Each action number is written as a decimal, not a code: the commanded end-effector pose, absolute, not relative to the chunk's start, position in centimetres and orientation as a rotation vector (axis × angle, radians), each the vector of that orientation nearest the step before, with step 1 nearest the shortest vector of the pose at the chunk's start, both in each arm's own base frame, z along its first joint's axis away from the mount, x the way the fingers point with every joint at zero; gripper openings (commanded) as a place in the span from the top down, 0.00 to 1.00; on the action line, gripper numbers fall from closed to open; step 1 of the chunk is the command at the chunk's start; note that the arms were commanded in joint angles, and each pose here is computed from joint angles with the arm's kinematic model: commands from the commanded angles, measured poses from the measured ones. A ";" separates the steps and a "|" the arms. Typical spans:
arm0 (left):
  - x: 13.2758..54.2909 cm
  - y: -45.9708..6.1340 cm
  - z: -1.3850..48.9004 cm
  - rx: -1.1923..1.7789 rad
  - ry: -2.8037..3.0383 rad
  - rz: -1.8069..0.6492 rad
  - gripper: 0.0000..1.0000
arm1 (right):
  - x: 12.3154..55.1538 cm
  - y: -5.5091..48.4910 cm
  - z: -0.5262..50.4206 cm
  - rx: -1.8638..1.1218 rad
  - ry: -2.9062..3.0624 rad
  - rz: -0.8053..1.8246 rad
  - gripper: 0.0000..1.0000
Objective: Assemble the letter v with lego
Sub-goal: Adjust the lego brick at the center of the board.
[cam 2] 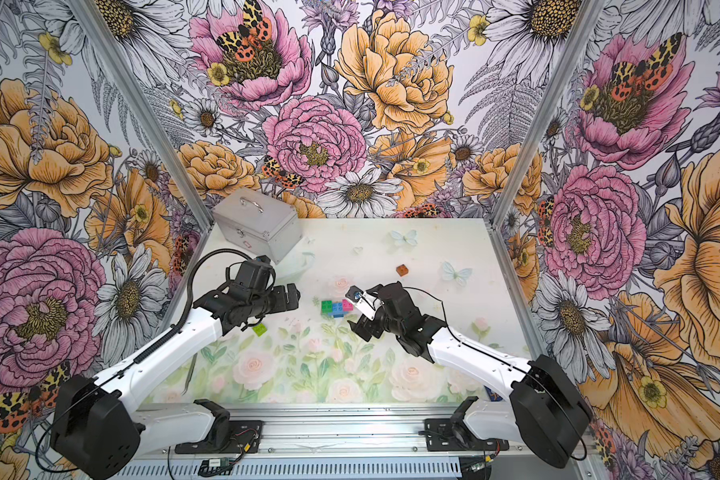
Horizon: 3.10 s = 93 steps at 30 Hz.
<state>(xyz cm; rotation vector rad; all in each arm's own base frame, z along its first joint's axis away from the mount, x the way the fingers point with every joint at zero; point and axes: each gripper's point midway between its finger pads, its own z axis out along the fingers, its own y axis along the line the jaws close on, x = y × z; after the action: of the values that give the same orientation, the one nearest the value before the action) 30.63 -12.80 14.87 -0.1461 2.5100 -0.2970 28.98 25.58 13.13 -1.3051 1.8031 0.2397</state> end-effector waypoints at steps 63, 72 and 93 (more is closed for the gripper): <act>30.2 -10.4 13.5 -0.212 2.493 -0.299 0.01 | 30.1 33.8 7.5 -1.085 2.567 1.426 0.75; 30.0 -10.5 13.3 -0.214 2.501 -0.309 0.01 | 31.6 32.7 4.4 -0.938 2.740 1.312 0.59; 28.3 -12.3 11.1 -0.268 2.549 -0.421 0.03 | 35.3 25.6 7.4 -1.061 2.641 0.445 0.30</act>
<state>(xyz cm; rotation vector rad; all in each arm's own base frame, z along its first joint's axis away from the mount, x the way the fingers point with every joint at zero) 28.64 -10.98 11.23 -0.2498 2.5615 -0.3312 34.24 27.85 5.53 -0.9939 2.7282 0.7718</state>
